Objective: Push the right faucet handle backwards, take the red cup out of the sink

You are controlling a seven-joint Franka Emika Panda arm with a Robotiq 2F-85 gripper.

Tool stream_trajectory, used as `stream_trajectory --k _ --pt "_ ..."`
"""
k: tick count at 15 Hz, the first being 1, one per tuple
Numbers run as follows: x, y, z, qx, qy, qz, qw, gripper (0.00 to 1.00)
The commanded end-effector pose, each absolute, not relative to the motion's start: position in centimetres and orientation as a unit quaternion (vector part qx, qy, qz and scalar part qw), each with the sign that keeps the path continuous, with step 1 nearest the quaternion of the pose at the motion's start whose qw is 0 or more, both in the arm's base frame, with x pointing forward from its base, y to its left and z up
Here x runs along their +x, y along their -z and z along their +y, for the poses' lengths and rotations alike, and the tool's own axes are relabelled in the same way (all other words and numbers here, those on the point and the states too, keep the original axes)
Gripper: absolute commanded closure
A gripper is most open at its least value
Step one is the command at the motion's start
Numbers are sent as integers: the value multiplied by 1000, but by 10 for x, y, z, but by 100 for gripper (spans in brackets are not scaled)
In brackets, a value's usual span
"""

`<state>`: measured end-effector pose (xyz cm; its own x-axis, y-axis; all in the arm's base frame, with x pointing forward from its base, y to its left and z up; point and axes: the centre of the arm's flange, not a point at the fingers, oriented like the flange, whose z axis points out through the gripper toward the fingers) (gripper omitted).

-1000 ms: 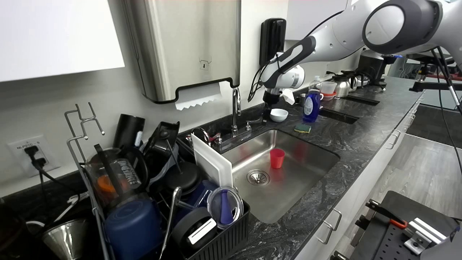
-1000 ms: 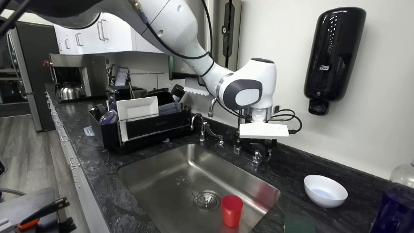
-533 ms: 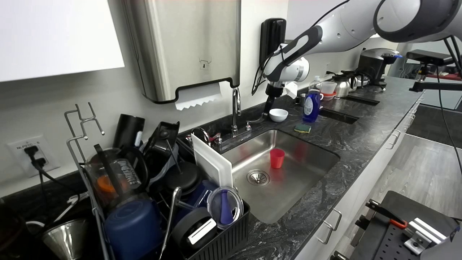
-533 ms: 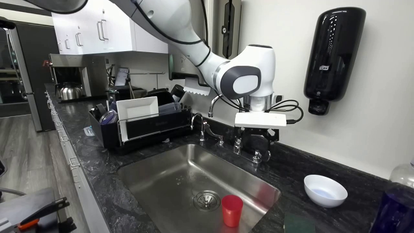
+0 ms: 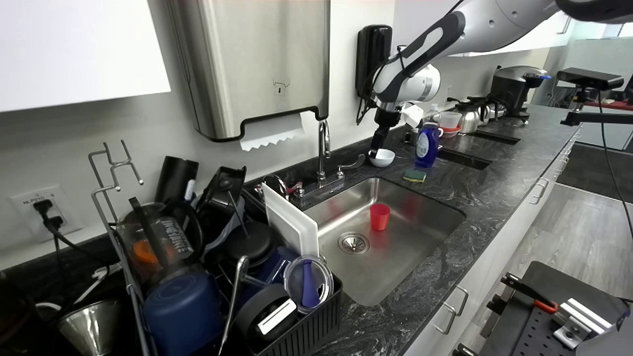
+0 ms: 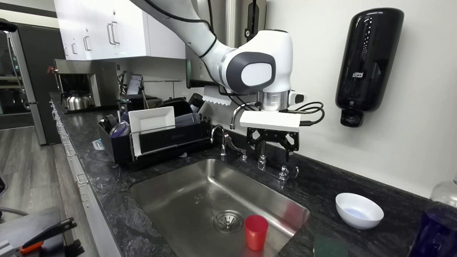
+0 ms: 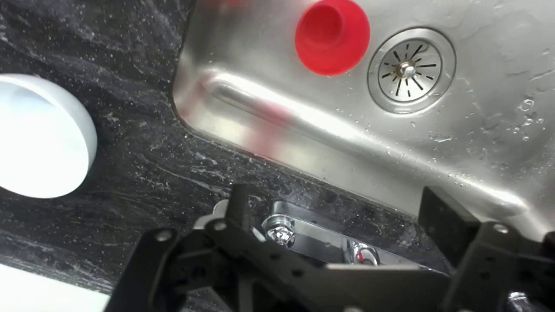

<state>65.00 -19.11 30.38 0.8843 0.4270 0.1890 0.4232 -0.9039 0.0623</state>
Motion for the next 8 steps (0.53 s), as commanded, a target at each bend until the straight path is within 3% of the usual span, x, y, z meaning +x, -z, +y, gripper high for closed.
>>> stream_trajectory --k 1,8 --pt "618 -306 -180 976 -82 201 12 0" --pt "600 -284 -172 983 -51 178 -10 0"
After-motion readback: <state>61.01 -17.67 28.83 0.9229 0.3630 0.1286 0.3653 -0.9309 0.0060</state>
